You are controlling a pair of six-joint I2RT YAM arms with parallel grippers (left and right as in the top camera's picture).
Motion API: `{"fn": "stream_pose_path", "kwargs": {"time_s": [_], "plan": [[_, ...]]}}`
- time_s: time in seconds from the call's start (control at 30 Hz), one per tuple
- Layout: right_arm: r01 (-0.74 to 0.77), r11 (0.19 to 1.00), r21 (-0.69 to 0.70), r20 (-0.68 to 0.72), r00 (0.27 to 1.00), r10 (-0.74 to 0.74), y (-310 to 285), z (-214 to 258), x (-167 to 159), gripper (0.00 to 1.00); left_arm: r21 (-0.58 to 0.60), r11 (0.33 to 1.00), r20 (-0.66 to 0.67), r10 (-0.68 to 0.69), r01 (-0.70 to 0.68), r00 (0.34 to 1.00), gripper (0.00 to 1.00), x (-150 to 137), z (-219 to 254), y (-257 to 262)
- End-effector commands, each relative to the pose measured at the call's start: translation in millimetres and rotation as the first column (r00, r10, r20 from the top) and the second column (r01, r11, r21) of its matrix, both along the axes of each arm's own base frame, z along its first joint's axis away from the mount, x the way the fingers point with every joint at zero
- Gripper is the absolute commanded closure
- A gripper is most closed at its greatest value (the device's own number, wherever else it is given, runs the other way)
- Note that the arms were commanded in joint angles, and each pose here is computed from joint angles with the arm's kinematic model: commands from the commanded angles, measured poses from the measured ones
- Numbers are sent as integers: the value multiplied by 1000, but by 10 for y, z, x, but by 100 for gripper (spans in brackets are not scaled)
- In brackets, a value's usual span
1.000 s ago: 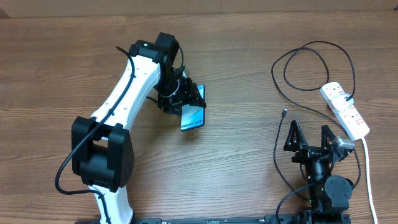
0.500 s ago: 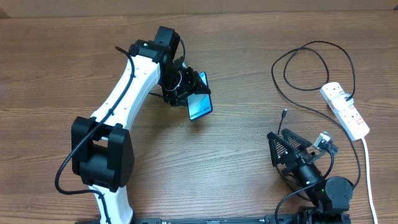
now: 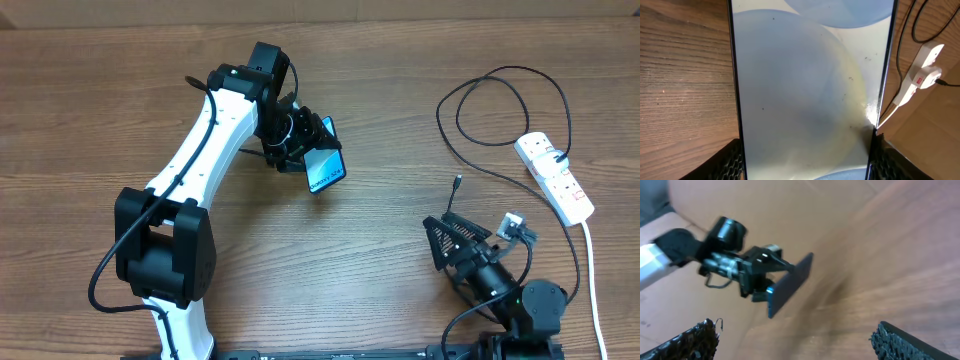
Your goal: Plug charger to phone and switch on socket
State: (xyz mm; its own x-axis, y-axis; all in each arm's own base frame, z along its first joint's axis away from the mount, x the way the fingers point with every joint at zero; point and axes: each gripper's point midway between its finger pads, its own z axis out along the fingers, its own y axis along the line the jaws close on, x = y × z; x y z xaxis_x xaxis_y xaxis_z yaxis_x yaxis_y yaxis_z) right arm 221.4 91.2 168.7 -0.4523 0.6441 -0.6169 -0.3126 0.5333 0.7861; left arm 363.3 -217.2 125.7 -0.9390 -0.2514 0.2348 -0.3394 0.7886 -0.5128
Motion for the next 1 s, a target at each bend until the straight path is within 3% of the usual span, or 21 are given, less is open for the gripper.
{"fn": "stream_pose_path", "kwargs": {"time_s": [0.0,0.4,0.5,0.63,0.83,0.97], "plan": [[-8,1000,-13,-96,995,6,6,-175,34,0,-45,999,7,7,-7,1000,53,36,128,-77],[-66,990,-126,-278,960,29,9,-178,221,0,-59,998,42,22,-20,999,54,133,148,-107],[-159,983,-87,-247,960,134,150,-82,250,0,-56,998,44,23,-21,999,53,138,143,-102],[-164,985,-51,-235,961,148,170,-49,382,0,-55,998,52,24,-21,998,53,154,143,-104],[-237,968,-84,-151,963,223,434,-5,540,0,-53,996,53,77,-74,996,53,235,148,-111],[-206,970,-128,-128,973,190,612,-85,689,0,-60,991,38,119,-117,992,53,271,159,-123]]}}
